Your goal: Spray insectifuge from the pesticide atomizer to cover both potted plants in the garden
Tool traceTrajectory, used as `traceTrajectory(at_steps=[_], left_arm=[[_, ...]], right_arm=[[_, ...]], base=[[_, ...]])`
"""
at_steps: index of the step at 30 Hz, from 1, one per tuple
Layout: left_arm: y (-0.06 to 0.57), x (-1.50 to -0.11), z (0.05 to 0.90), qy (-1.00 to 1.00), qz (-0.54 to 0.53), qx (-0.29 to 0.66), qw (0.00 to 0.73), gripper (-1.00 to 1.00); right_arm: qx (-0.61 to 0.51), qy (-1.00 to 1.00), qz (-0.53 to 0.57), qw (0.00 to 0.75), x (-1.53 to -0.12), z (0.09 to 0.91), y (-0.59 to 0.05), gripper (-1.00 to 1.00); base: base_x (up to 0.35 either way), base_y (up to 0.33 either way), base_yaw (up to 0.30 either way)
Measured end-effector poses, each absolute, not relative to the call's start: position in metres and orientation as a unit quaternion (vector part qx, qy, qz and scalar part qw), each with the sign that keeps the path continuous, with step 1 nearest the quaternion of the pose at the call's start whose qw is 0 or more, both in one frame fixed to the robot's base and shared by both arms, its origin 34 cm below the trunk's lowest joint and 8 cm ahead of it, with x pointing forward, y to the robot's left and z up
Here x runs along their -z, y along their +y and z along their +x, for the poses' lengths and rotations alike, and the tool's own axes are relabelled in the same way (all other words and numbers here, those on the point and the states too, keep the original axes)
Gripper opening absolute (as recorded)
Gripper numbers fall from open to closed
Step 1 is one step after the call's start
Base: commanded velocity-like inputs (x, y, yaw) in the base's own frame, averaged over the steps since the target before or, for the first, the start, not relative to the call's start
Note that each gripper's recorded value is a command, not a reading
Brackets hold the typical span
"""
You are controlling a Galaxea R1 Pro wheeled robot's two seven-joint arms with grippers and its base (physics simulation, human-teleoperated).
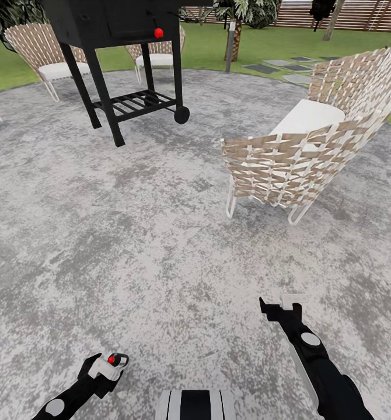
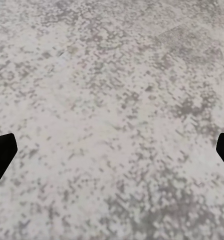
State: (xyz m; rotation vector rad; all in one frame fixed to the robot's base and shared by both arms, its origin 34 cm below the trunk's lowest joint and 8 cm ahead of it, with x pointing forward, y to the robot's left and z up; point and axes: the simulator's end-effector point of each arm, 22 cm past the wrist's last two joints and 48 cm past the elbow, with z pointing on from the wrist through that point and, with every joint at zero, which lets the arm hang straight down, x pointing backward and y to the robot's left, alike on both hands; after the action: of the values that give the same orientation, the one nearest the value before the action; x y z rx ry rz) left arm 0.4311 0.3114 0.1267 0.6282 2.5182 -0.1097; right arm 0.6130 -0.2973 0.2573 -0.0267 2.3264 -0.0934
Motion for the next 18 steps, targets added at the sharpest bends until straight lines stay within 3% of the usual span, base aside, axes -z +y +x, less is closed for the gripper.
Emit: traceTrajectory(at_steps=[18], left_arm=[[0.3113,-0.1267,0.4311,0.934,0.233,0.041,0.269,1.0]], right_arm=[[0.037,0.918,-0.011,0.396,-0.2574,0.6131,-0.2973,1.0]], base=[[0.009,0.0,0.0]])
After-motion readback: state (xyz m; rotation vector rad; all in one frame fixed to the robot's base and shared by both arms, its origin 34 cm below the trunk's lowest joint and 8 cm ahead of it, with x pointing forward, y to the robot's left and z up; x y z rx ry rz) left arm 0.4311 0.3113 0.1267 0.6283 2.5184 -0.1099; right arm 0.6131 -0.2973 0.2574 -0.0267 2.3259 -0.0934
